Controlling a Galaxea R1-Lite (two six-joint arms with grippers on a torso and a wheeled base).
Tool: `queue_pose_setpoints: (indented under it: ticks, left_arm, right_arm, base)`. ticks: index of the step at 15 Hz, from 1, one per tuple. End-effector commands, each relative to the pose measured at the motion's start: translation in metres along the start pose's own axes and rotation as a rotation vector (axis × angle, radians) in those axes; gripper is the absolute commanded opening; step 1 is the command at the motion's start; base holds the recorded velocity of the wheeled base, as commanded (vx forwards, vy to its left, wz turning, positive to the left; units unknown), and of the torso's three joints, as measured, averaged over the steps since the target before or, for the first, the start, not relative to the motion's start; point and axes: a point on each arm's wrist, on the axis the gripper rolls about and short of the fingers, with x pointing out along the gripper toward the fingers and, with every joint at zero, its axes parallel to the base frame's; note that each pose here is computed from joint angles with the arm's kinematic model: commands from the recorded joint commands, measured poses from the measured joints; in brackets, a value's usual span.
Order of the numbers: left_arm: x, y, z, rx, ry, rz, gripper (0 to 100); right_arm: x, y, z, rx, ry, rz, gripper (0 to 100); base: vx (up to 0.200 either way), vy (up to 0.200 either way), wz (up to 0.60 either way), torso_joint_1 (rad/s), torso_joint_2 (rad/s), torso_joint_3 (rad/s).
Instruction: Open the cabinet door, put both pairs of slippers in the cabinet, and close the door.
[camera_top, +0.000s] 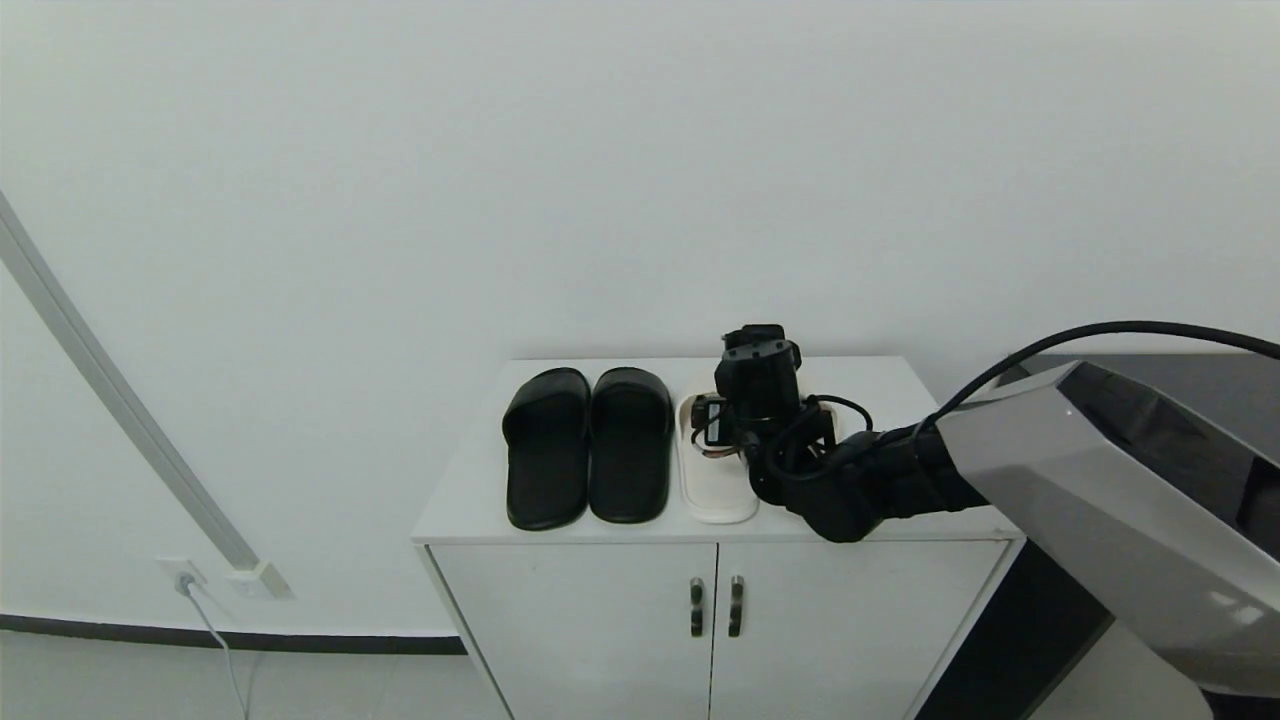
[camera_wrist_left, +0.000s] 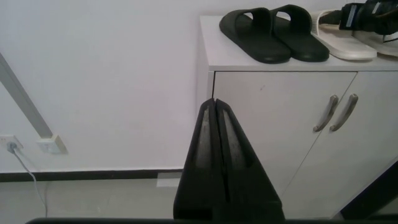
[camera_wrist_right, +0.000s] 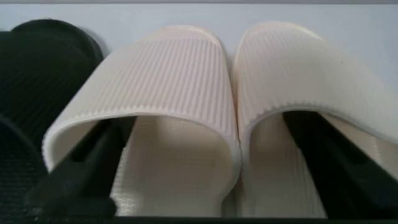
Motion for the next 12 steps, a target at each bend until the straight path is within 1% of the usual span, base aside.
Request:
queue_pose_setpoints:
  ticks: [1, 5, 8, 9, 10, 11, 12]
  left_arm:
    - [0.0, 0.0, 0.0, 0.0, 0.0, 0.0, 0]
    - [0.0, 0.0, 0.0, 0.0, 0.0, 0.0, 0]
    - [0.0, 0.0, 0.0, 0.0, 0.0, 0.001, 0]
    - [0.0, 0.0, 0.0, 0.0, 0.0, 0.001, 0]
    - [0.0, 0.0, 0.0, 0.0, -0.002, 0.001, 0]
    - [0.0, 0.0, 0.0, 0.0, 0.0, 0.0, 0]
    - [0.0, 0.0, 0.0, 0.001, -0.002, 0.001, 0]
  right_arm:
    - [0.005, -0.002, -0.003, 0.0, 0.001, -0.008, 0]
    - [0.005, -0.004, -0.008, -0.01, 0.016, -0.013, 0]
    - [0.002, -0.004, -0.002, -0.008, 0.007, -0.011, 0]
    - [-0.002, -0.006, 0.005, -0.013, -0.004, -0.01, 0]
    - [-0.016, -0.01, 0.024, -0.017, -0.028, -0.002, 0]
    - [-0.024, -0.012, 0.032, -0.016, -0.037, 0.005, 0]
    - [-0.048, -0.019, 0.046, -0.029, -0.04, 0.032, 0]
  base:
    - [0.0, 0.0, 0.0, 0.0, 0.0, 0.0]
    - [0.0, 0.0, 0.0, 0.0, 0.0, 0.0]
    - [0.0, 0.0, 0.0, 0.0, 0.0, 0.0]
    - [0.0, 0.0, 0.0, 0.0, 0.0, 0.0]
    - [0.0, 0.0, 0.0, 0.0, 0.0, 0.0]
    - [0.0, 0.0, 0.0, 0.0, 0.0, 0.0]
    - [0.0, 0.0, 0.0, 0.0, 0.0, 0.0]
